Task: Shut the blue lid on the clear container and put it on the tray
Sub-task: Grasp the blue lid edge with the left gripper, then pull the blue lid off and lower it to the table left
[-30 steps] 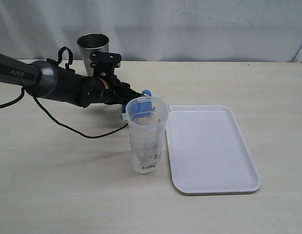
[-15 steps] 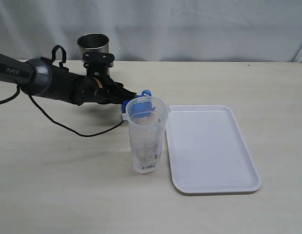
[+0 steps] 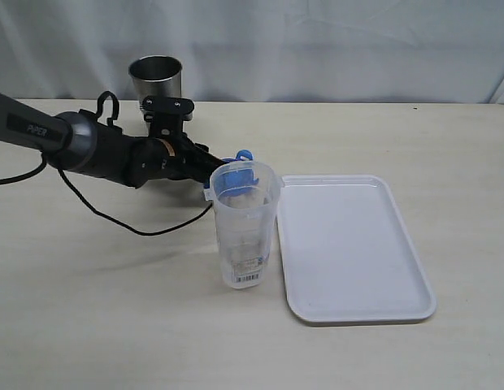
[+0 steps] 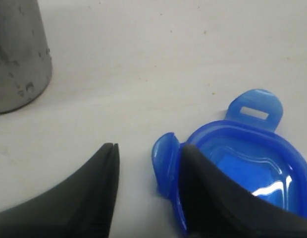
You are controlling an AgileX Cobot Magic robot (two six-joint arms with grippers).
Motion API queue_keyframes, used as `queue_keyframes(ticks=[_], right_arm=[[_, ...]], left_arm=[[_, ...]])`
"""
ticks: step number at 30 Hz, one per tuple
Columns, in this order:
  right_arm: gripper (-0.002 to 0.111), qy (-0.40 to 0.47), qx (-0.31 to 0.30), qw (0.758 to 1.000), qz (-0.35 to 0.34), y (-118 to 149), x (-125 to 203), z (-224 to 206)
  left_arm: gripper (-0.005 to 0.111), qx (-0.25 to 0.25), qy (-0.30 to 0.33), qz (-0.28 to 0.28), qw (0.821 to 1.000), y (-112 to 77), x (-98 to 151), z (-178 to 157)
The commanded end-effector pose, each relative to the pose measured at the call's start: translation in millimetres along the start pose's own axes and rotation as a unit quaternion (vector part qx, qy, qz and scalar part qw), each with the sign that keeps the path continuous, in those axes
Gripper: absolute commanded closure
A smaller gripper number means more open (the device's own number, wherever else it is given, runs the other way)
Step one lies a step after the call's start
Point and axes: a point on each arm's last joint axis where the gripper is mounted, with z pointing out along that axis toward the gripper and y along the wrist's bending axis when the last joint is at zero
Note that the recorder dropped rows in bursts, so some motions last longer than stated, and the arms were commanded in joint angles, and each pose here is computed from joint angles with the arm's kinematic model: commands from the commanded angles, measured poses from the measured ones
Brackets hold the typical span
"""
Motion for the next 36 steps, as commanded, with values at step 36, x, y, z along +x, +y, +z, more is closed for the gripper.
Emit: queue_keyframes(ticks=[36], right_arm=[[0.104, 0.0, 0.002, 1.0, -0.004, 0, 1, 0]], left_arm=[[0.107, -0.021, 0.082, 0.035, 0.996, 24.3, 16, 5]])
